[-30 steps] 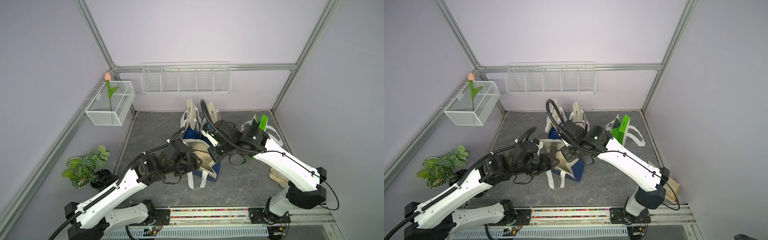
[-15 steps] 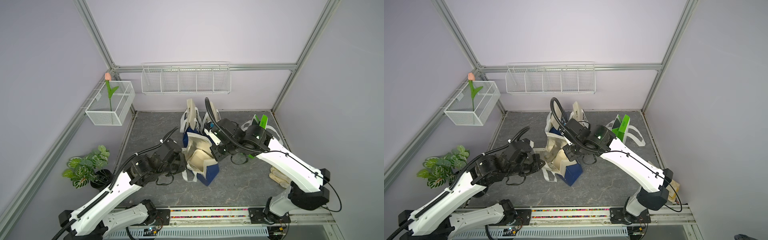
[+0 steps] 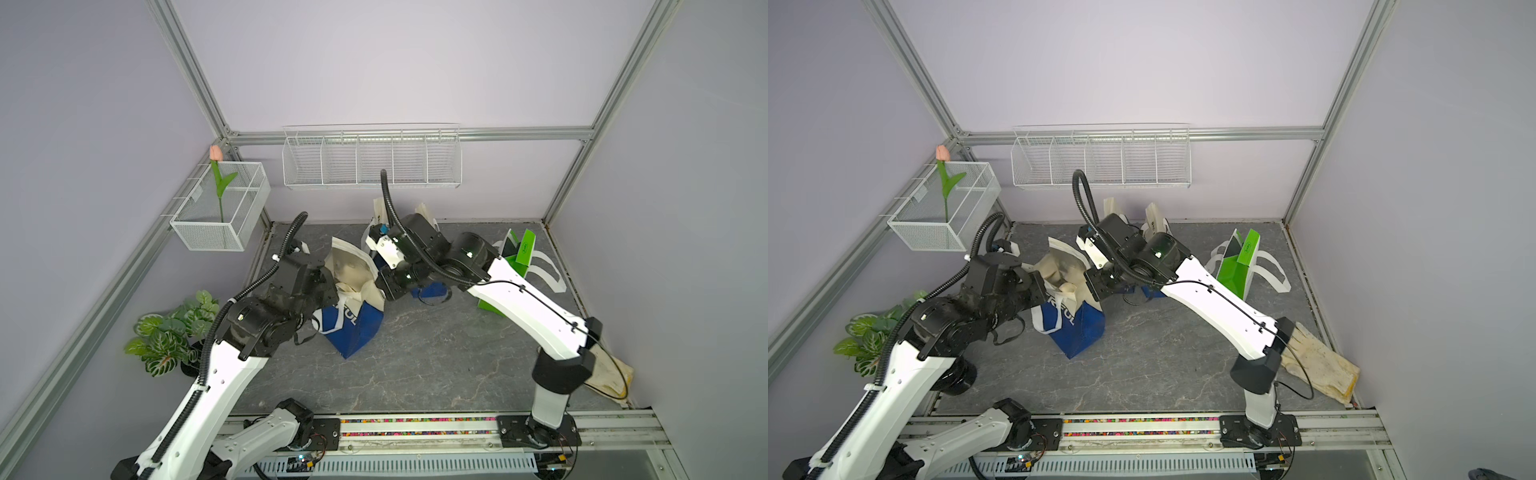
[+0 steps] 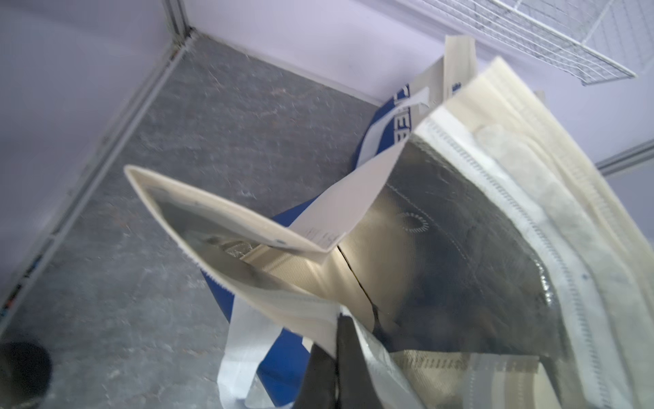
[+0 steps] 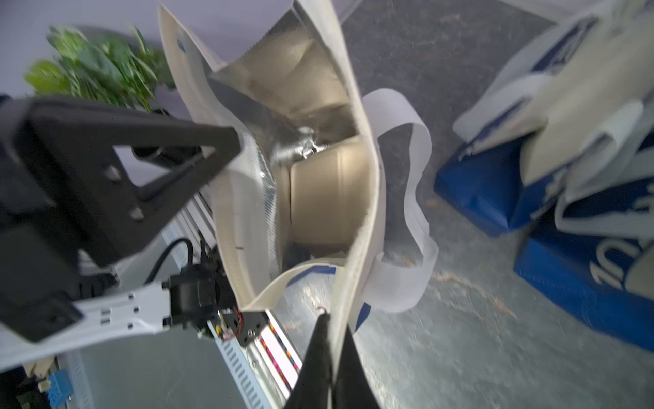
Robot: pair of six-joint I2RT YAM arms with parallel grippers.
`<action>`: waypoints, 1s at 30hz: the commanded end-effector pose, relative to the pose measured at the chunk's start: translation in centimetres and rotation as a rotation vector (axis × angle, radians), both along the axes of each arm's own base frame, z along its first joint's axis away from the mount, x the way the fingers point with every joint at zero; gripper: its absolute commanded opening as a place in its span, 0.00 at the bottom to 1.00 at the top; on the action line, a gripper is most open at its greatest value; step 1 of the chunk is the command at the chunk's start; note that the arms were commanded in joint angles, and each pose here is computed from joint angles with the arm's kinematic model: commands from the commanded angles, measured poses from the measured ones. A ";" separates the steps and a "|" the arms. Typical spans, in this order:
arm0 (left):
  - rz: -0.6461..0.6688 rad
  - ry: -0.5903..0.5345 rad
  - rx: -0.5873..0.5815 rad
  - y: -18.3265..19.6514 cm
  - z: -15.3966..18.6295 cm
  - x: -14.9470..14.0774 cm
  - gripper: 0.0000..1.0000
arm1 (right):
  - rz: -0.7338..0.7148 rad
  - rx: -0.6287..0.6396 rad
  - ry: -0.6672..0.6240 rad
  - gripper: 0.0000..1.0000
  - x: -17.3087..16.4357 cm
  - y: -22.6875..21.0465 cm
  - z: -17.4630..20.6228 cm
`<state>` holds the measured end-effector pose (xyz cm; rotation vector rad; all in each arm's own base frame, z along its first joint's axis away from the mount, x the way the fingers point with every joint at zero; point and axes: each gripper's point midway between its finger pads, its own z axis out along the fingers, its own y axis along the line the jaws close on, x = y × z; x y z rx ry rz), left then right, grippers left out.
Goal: Open the takeout bag
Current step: Pick up the takeout bag at the center of the board, then place the takeout bag at the center of the board.
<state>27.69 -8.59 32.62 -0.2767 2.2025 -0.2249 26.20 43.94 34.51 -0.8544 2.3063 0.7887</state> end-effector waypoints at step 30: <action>0.363 -0.088 0.161 11.7 -1.4 13.2 0.00 | -0.205 -0.120 -0.166 0.63 9.8 -5.6 0.1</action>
